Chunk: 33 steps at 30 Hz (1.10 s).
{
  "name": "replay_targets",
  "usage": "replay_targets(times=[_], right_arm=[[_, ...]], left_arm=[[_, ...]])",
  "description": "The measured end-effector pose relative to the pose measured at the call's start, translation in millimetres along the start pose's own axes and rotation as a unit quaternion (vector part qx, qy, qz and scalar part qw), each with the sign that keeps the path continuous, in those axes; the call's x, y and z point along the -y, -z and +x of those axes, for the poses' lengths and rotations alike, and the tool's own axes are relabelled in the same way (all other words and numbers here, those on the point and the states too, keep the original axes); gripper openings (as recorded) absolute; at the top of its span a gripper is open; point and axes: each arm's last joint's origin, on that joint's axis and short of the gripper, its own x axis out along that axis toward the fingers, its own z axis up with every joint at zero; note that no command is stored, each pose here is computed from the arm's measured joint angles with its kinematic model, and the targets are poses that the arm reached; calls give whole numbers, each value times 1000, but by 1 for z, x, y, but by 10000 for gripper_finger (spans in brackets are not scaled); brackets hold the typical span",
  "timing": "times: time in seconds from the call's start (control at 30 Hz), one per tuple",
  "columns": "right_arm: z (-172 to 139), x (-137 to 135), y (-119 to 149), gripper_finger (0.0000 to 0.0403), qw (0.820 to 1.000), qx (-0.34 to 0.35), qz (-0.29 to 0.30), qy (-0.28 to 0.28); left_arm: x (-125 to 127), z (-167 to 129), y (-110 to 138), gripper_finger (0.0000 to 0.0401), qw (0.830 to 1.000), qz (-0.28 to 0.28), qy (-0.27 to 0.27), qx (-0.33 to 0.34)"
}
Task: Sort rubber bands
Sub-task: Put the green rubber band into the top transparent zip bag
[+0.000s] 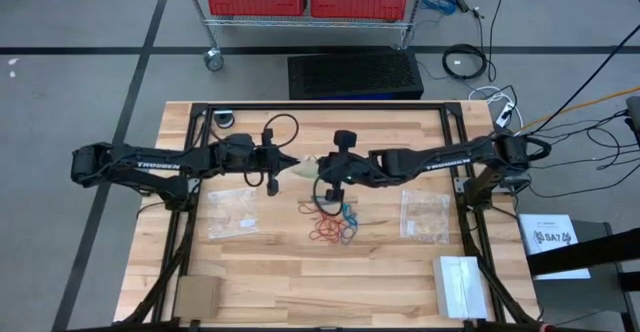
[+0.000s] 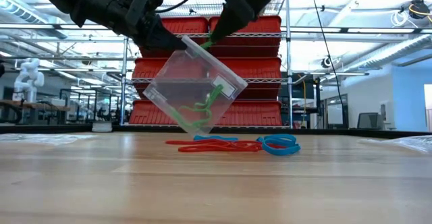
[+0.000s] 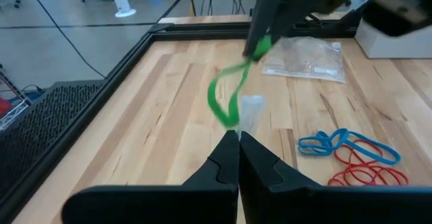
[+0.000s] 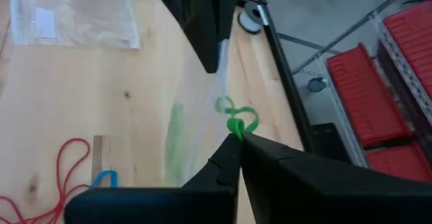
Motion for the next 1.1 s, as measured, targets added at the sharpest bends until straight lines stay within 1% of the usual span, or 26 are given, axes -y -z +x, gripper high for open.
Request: replay_targets(times=[0.17,0.4,0.53,0.67,1.1], right_arm=[[-12,0,-1,0,1000,0,3,4],[-12,-2,7,0,999,-40,1,-6],[-13,-2,10,0,999,-52,1,-9],[-14,-6,9,0,998,-49,-1,-25],[-24,-7,6,0,999,-40,8,-29]], left_arm=[[0,0,0,0,1000,0,0,-1],[0,0,0,0,1000,0,0,-1],[0,0,0,0,1000,0,-1,-1],[0,0,0,0,1000,0,-1,-2],[0,0,0,0,1000,-1,-2,-2]])
